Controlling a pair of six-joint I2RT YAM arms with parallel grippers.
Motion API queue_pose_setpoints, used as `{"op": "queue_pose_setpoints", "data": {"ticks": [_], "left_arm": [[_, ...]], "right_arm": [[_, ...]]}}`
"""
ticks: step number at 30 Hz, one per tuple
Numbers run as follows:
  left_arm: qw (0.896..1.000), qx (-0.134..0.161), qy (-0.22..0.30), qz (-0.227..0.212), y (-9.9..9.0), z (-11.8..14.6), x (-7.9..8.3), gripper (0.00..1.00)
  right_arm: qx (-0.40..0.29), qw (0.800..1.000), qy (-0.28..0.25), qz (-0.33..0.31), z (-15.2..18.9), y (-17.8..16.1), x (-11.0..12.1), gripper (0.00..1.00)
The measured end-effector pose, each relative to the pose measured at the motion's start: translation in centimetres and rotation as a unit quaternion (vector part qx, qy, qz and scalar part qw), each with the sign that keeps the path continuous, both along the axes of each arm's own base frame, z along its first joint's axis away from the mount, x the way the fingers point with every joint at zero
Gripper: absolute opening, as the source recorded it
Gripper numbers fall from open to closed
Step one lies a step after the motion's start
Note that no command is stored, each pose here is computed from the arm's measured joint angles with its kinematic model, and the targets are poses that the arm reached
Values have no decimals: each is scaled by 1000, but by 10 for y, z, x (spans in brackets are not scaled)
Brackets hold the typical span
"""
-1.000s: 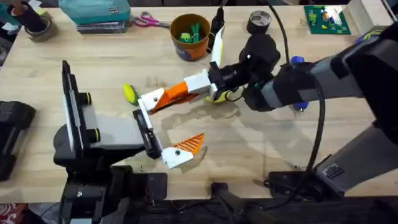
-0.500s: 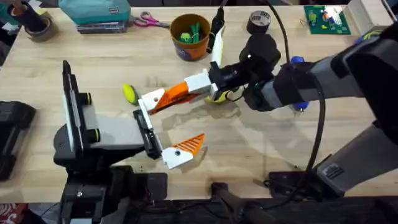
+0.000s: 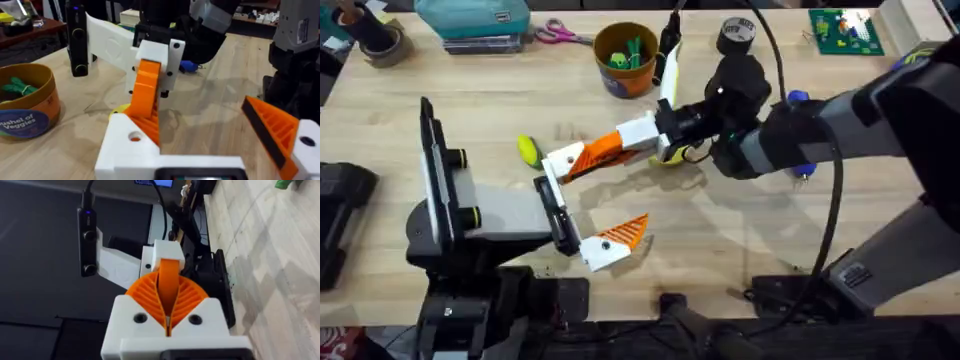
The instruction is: Pick up the gripper from the table and insert it into the empty holder that is missing its gripper. Then pick up a screw, insert it into the mounting hole, and use the screwdriver to tighten it. Finally, clean up the table by picking up the vegetable and placing it into the bucket.
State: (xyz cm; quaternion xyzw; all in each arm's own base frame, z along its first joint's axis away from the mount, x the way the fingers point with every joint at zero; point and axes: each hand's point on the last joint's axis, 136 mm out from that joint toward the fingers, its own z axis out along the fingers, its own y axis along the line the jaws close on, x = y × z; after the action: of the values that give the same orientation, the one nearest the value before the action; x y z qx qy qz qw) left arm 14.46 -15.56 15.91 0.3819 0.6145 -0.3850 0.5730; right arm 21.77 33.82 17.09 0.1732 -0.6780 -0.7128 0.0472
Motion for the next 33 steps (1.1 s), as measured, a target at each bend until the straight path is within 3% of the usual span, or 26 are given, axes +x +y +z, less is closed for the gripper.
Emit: {"op": "queue_pose_setpoints", "data": {"ticks": [3, 4, 5, 6, 8, 9, 33], "left_arm": [[1000, 0, 0, 0, 0, 0, 0, 985], [1000, 0, 0, 0, 0, 0, 0, 985], [1000, 0, 0, 0, 0, 0, 0, 985], [1000, 0, 0, 0, 0, 0, 0, 985], [1000, 0, 0, 0, 0, 0, 0, 985], [1000, 0, 0, 0, 0, 0, 0, 985], [1000, 0, 0, 0, 0, 0, 0, 985]], "right_arm": [[0, 1000, 0, 0, 0, 0, 0, 8], [-1, 1000, 1, 0, 0, 0, 0, 49], [-1, 1000, 1, 0, 0, 0, 0, 168], [-1, 1000, 1, 0, 0, 0, 0, 622], [-1, 1000, 1, 0, 0, 0, 0, 914], [0, 1000, -1, 0, 0, 0, 0, 976], [0, 1000, -1, 0, 0, 0, 0, 995]]}}
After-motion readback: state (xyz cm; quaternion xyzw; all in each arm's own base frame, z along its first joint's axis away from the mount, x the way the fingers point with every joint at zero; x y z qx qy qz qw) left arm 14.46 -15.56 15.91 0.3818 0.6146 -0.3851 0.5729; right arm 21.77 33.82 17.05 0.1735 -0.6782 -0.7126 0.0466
